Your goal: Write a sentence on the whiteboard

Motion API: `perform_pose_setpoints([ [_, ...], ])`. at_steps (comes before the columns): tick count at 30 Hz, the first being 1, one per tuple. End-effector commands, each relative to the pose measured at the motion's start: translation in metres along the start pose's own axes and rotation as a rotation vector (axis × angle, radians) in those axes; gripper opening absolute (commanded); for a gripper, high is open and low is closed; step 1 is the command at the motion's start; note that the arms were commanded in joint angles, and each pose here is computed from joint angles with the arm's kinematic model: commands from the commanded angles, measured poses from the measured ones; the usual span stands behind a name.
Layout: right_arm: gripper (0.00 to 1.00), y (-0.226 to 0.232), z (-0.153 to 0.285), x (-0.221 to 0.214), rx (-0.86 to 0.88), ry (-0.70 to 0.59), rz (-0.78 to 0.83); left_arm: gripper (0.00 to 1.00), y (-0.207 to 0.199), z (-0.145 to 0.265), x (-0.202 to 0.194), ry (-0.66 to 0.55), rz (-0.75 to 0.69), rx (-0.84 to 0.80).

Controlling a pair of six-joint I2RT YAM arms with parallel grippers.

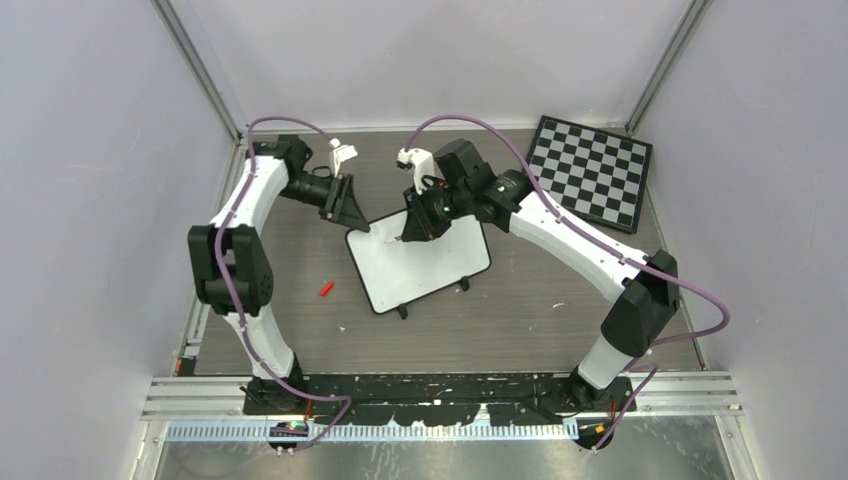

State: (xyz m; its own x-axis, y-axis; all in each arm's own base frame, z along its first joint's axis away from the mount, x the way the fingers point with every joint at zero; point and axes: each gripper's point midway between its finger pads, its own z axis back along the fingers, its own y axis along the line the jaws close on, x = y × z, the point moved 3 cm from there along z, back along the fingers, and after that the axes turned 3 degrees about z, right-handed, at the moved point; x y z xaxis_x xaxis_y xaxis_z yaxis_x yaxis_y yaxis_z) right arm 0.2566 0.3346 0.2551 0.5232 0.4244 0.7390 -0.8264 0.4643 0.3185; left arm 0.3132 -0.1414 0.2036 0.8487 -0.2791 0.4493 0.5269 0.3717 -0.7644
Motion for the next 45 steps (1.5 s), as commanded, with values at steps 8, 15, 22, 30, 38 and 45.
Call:
perform_pose_setpoints([
  [8, 0.00, 0.017, -0.010, 0.039, -0.158, -0.143, 0.070, 0.33, -0.003, 0.015, 0.004, -0.124, -0.003, 0.109],
  [15, 0.00, 0.029, -0.014, 0.024, -0.190, -0.112, 0.190, 0.23, -0.002, 0.011, 0.005, -0.148, 0.017, 0.080],
  [22, 0.00, 0.030, -0.029, 0.024, -0.222, -0.122, 0.241, 0.11, -0.001, 0.010, -0.002, -0.145, 0.029, 0.095],
  [30, 0.00, 0.029, -0.034, 0.035, -0.277, -0.132, 0.280, 0.02, -0.001, 0.011, -0.003, -0.145, 0.030, 0.104],
  [38, 0.00, 0.034, -0.033, 0.043, -0.258, -0.146, 0.281, 0.00, 0.000, 0.011, -0.002, -0.144, 0.031, 0.109],
  [45, 0.00, 0.047, -0.036, 0.046, -0.196, -0.133, 0.292, 0.00, 0.000, 0.011, -0.002, -0.142, 0.029, 0.110],
])
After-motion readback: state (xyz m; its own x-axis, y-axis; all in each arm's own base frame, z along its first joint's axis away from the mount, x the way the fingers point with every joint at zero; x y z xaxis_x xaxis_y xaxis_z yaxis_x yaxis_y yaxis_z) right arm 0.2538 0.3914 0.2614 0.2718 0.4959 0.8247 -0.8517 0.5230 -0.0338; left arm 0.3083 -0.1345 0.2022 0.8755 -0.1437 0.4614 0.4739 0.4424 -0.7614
